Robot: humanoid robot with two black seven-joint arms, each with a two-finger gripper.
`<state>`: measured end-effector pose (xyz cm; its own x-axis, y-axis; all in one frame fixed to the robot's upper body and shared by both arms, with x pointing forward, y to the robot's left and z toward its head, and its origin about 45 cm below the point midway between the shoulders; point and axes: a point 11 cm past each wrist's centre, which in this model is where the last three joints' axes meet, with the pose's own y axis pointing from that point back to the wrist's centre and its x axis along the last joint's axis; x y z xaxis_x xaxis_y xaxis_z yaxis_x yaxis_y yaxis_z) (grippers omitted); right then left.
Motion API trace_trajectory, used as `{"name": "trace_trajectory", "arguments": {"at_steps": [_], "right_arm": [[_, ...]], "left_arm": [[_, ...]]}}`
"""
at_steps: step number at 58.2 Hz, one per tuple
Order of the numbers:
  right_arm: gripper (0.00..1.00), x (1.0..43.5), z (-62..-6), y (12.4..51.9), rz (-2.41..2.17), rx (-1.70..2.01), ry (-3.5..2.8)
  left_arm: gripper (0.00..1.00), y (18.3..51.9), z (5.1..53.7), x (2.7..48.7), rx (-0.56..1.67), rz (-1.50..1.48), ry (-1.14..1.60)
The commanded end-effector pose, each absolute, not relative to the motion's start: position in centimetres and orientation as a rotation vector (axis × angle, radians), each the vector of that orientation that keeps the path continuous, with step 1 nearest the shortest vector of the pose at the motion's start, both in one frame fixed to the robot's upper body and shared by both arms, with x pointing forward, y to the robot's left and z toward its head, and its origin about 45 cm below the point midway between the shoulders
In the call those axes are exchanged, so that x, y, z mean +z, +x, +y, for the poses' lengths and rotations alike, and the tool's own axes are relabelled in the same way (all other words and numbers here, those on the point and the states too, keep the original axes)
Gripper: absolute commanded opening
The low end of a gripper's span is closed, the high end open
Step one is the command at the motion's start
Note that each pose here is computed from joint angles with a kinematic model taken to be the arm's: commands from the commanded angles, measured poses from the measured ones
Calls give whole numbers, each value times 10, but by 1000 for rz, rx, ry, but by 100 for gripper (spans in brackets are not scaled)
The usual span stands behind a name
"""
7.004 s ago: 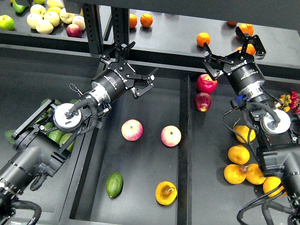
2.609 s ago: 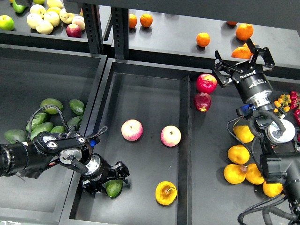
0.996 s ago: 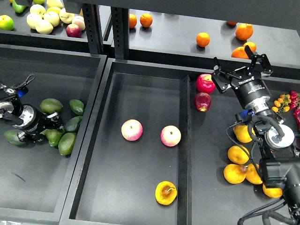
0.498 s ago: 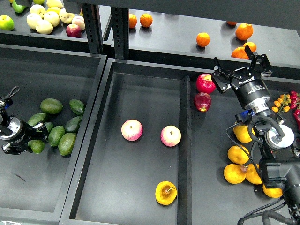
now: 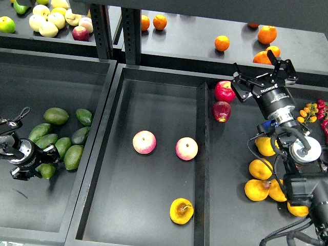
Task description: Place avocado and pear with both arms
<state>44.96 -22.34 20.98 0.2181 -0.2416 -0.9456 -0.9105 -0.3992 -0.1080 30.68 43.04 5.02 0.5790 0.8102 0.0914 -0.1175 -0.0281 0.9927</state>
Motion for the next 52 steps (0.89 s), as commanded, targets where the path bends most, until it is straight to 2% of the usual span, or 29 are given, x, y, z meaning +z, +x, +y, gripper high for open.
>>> {"name": "trace_trajectory", "arguments": {"at_steps": [1, 14, 22, 44, 52], "right_arm": [[99, 210, -224, 450, 1073, 1207, -1789], [99, 210, -224, 450, 1073, 1207, -1789], [99, 210, -224, 450, 1072, 1205, -1788], [99, 210, -223, 450, 1069, 1204, -1791], [99, 209, -221, 448, 1066, 1208, -1800]], "left_arm": [[71, 308, 432, 52, 837, 639, 1410], [80, 309, 436, 53, 850, 640, 1413], [99, 314, 439, 58, 869, 631, 1412], [99, 370, 428, 108, 1018, 597, 1156], [96, 396, 419, 145, 1087, 582, 935]]}}
